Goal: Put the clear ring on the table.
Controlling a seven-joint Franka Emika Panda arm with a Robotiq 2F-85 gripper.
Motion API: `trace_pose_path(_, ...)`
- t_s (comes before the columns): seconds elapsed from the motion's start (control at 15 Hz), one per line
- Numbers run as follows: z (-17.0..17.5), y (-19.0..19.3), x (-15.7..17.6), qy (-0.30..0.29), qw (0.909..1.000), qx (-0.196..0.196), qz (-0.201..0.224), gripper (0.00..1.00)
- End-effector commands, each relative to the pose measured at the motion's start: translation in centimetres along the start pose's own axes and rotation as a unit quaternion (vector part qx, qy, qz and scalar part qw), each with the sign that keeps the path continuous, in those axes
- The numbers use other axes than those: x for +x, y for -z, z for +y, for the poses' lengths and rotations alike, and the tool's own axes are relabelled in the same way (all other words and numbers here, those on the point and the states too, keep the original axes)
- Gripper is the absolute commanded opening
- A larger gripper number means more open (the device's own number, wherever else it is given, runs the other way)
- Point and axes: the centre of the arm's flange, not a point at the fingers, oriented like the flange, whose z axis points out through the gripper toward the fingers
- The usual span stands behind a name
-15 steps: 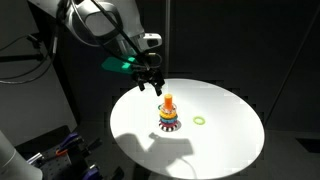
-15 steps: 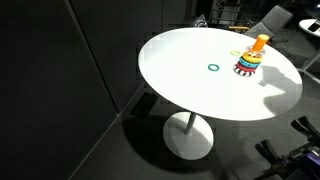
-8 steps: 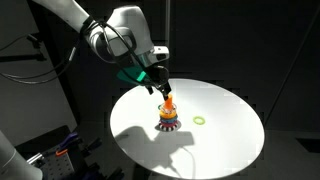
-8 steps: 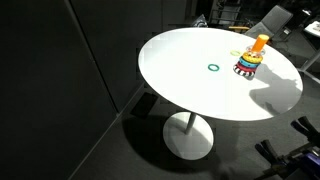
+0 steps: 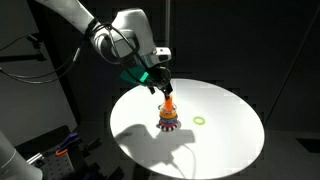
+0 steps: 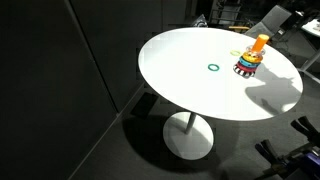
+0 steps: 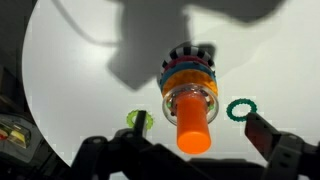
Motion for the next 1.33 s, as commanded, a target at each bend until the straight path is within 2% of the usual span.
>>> trace_pose_path(0.0, 0.7, -0.8, 0.0, -0.021, 0.9997, -0.008, 0.008, 1.00)
trace_pose_path(0.4, 1.4, -3.0, 0.0, -0.059, 0.9976, -0.006, 0.034, 1.00)
trace_pose_path(0.87, 0.3, -6.3, -0.2, -0.081, 0.9957, 0.029, 0.033, 1.00)
trace_pose_path(1.27, 0.1, -8.3, 0.3, -0.085, 0.9953, 0.026, 0.038, 1.00)
